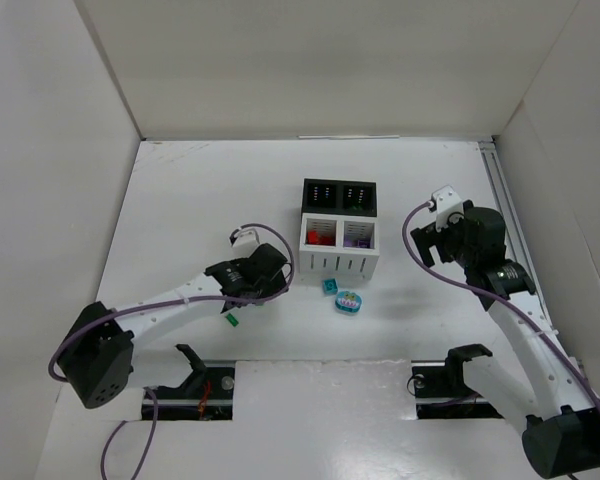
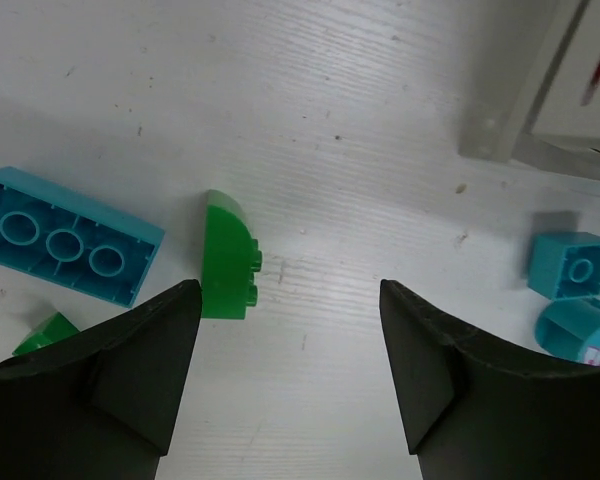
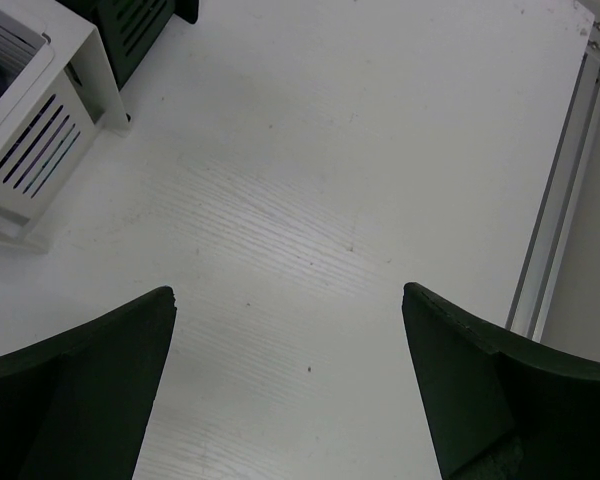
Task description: Sort the legos into containers by color
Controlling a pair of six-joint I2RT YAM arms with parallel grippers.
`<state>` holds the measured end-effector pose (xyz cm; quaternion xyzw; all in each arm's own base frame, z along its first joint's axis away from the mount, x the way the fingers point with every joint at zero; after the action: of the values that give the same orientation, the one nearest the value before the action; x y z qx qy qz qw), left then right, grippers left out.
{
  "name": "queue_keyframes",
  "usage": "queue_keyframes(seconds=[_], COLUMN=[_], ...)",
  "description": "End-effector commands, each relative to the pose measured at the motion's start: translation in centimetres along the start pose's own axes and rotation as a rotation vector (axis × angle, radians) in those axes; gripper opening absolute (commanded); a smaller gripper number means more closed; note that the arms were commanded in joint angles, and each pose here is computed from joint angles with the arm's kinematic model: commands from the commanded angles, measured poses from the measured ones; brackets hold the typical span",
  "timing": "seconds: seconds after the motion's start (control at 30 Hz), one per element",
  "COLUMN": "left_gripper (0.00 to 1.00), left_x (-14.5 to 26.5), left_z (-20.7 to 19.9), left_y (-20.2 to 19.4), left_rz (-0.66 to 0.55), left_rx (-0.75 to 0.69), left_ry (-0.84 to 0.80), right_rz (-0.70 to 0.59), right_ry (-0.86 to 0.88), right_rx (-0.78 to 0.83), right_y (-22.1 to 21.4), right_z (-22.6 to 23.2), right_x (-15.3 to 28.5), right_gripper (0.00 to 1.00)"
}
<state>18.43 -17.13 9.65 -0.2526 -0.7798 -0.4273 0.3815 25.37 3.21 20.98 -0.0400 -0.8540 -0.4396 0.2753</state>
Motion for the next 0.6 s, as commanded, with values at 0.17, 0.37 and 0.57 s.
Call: queue_keyframes(seconds=[0.17,0.37,0.57], left_gripper=[0.63,0.36,0.23], left_x=[-1.8,-2.7,-3.5], left_z=[1.5,1.4,0.6], left_y=[-0.4,-0.6,-0.7], left_rz=[-0.029,-0.034,-0.026], left_rx=[0.022,0.004,-0.015], left_ry=[0.108,0.121,0.139], right_rz=[-0.025,-0.017,-0.008], right_ry=[-0.014,-0.009,-0.025], right_rx=[0.004,-0.005,-0.005], right_y=[0.6,0.4,0.2], right_z=[-0.5,-0.3,-0.5], right_x=[0.2,0.2,0.7], right_gripper=[0.99,0.99,0.99])
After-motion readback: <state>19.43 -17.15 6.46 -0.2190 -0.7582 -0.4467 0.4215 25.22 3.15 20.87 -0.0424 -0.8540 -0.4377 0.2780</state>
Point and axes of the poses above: each gripper's point midway between its finger pads, its own x axis back along the fingers, its own z axis along the line the jaws close on, y = z × x, the point moved 4 cm from there along x, back along the fingers, and after that the axes turned 12 degrees about x, right-handed, at the moved point
